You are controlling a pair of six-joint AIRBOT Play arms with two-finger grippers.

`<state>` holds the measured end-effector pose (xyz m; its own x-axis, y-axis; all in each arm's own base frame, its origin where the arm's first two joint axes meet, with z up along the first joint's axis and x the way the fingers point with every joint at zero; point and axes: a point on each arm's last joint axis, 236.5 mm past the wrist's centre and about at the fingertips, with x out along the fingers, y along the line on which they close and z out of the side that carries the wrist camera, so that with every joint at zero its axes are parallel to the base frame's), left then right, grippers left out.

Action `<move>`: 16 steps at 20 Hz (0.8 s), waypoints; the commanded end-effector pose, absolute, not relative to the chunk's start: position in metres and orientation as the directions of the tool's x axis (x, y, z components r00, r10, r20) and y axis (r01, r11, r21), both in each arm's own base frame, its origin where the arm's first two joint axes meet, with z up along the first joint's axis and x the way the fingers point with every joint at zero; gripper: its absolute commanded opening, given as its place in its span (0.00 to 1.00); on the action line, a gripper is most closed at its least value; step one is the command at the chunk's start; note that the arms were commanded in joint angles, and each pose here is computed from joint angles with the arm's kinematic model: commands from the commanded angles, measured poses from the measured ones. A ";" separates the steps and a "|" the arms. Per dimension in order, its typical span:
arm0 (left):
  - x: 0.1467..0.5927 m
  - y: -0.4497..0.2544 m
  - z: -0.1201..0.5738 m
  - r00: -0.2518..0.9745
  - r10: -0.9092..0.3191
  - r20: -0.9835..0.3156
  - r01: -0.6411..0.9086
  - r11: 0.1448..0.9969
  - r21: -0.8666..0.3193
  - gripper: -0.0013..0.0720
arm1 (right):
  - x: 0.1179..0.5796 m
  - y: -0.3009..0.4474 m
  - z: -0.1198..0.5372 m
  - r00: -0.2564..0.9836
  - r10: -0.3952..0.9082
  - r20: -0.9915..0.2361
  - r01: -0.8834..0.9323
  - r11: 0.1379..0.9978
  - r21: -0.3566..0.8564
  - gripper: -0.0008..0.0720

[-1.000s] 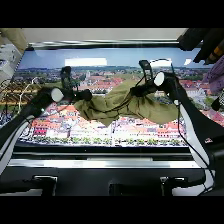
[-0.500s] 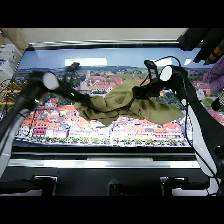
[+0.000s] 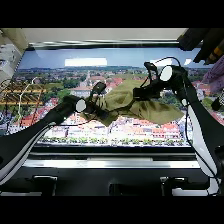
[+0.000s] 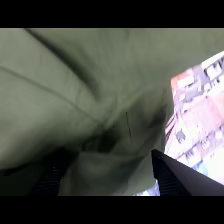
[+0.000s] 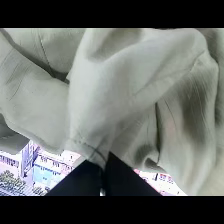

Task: Fold the clothes and pants, and hang the long-sleeved shirts on hangers.

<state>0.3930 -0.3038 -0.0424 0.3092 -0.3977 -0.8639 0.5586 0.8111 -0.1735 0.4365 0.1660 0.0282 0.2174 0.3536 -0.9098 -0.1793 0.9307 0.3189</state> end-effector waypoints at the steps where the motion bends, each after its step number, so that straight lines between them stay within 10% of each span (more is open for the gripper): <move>1: 0.406 -0.308 -0.045 0.351 -0.415 -0.839 0.524 0.830 -0.191 0.83 | 0.438 0.166 0.029 0.225 0.354 -0.908 -0.178 0.931 0.319 0.05; 9: 0.425 -0.296 -0.078 0.362 -0.386 -0.848 0.453 0.868 -0.202 0.71 | 0.436 0.166 0.029 0.217 0.354 -0.910 -0.177 0.931 0.320 0.05; 10: 0.426 -0.297 -0.079 0.365 -0.387 -0.846 0.453 0.868 -0.201 0.62 | 0.436 0.166 0.029 0.217 0.354 -0.910 -0.177 0.931 0.320 0.05; 12: 0.431 -0.299 -0.070 0.387 -0.398 -0.832 0.456 0.867 -0.202 0.07 | 0.437 0.166 0.029 0.219 0.354 -0.909 -0.178 0.931 0.319 0.05; 16: 0.465 -0.302 0.005 0.509 -0.428 -0.747 0.493 0.856 -0.154 0.05 | 0.440 0.158 0.042 0.243 0.322 -0.915 -0.205 0.939 0.276 0.05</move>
